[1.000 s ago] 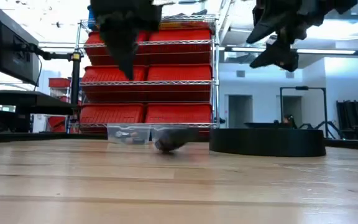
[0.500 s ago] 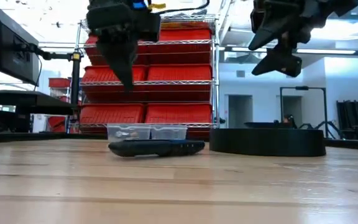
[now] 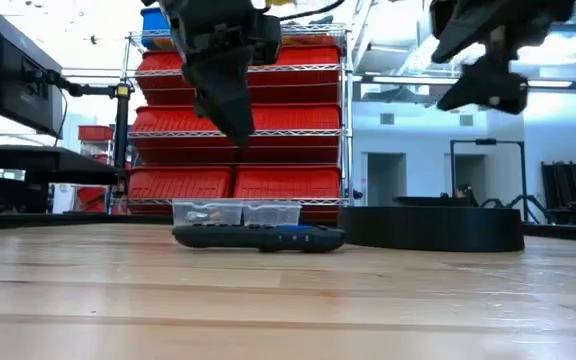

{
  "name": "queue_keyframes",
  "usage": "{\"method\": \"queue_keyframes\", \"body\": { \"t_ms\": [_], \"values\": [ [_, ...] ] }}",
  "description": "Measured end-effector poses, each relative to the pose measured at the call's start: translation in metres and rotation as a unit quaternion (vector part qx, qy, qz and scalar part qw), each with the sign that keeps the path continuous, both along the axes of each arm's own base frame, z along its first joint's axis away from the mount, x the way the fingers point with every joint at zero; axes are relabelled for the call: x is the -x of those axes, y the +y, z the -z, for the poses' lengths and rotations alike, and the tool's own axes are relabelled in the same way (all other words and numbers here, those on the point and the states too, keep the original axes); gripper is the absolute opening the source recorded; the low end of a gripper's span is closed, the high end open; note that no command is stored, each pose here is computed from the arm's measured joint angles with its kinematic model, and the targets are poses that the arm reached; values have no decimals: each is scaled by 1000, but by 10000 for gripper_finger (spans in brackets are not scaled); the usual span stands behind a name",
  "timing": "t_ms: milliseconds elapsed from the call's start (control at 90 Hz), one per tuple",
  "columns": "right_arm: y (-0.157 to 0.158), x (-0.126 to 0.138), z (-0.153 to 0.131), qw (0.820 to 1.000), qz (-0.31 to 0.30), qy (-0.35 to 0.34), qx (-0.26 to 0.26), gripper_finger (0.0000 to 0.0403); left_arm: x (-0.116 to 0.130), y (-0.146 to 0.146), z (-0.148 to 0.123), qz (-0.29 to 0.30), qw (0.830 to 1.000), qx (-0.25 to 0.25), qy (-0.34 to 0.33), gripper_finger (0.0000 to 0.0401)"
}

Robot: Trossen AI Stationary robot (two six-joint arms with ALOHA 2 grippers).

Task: Insert battery
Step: Open the remote battery cover

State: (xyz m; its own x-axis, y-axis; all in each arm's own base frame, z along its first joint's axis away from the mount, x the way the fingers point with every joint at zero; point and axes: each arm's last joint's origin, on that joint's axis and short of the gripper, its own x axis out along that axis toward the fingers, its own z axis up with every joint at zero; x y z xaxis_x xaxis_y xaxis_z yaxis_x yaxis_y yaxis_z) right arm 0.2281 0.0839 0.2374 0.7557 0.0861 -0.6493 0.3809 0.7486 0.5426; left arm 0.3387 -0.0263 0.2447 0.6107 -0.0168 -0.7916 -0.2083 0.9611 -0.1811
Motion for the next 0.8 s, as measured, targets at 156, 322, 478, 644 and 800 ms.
{"method": "queue_keyframes", "body": {
  "t_ms": [156, 322, 478, 644, 800],
  "values": [
    [18, 12, 4, 998, -37, 17, 39, 230, -5, -13, 10, 28, 1000, 5, 9, 249],
    [31, 21, 6, 993, -81, 25, 82, 230, -12, -28, 25, 53, 998, -26, 12, 259],
    [36, 25, 6, 989, -96, 18, 112, 230, -18, -35, 35, 78, 995, -55, 12, 254],
    [39, 28, 7, 989, -93, 22, 115, 230, -22, -37, 51, 132, 986, -98, 32, 252],
    [39, 28, 7, 994, -52, 19, 98, 230, -27, -39, 75, 179, 973, -129, 67, 252]
  ]
}}
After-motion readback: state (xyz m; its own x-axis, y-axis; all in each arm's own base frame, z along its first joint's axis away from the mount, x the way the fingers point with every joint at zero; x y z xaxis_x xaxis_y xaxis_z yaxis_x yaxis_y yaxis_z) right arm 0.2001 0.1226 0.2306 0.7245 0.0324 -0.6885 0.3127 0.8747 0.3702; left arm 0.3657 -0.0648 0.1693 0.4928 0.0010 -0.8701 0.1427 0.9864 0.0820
